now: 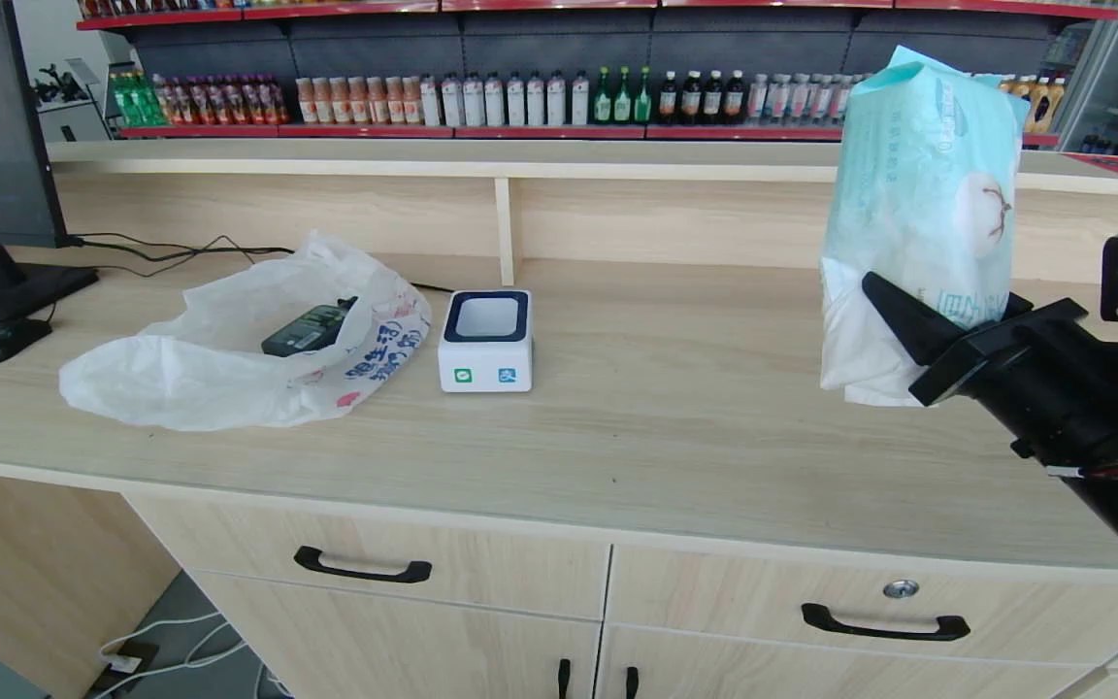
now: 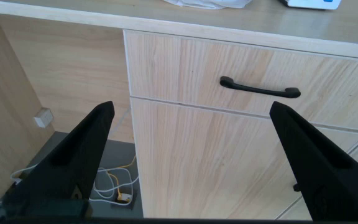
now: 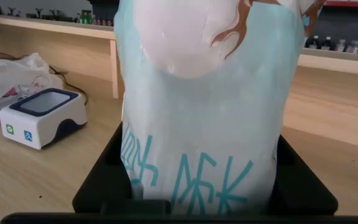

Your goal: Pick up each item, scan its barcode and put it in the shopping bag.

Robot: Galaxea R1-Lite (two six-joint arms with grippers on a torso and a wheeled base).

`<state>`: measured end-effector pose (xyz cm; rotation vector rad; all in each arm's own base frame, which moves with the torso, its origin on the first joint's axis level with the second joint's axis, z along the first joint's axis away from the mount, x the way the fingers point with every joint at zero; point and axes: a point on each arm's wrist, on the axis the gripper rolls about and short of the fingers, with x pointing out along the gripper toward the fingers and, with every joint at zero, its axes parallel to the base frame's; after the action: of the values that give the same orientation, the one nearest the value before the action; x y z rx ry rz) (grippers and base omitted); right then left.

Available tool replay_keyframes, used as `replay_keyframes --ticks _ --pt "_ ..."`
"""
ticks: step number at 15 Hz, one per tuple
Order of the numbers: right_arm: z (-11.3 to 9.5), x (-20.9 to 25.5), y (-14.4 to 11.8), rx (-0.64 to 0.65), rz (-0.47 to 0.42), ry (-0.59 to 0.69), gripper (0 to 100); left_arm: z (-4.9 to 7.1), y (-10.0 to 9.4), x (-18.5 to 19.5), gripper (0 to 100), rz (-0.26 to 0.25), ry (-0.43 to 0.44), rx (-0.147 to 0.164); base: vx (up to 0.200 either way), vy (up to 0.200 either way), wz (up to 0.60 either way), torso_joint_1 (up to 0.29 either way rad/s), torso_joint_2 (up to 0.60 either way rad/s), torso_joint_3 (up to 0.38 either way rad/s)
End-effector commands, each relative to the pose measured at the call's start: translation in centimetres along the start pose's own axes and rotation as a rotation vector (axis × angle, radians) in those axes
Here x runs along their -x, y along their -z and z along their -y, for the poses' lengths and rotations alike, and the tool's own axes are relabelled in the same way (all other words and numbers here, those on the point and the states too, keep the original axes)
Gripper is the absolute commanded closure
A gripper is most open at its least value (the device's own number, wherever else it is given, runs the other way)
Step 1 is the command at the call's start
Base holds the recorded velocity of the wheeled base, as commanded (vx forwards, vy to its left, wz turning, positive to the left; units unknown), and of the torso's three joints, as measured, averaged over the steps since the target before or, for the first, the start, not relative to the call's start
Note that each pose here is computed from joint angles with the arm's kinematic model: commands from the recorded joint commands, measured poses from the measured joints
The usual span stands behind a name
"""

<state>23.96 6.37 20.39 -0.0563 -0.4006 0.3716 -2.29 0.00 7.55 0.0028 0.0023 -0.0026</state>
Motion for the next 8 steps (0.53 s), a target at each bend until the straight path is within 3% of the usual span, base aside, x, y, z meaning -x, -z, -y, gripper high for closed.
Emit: replay_keyframes --ticks 1,4,8 --pt "0.0 0.0 -0.3 0.002 0.012 0.000 100 0.0 0.0 0.0 0 0.001 0.001 0.000 0.000 0.000 0.00 0.000 0.00 0.000" --pt "-0.7 -0.3 -0.7 -0.006 0.031 -0.024 100 0.0 0.0 0.0 0 0.001 -0.001 0.000 0.000 0.000 0.00 0.000 0.00 0.000" --pt "-1.4 -0.3 -1.2 -0.014 0.047 -0.032 100 0.0 0.0 0.0 0 0.001 -0.001 0.003 0.000 0.200 0.00 0.006 0.00 0.004"
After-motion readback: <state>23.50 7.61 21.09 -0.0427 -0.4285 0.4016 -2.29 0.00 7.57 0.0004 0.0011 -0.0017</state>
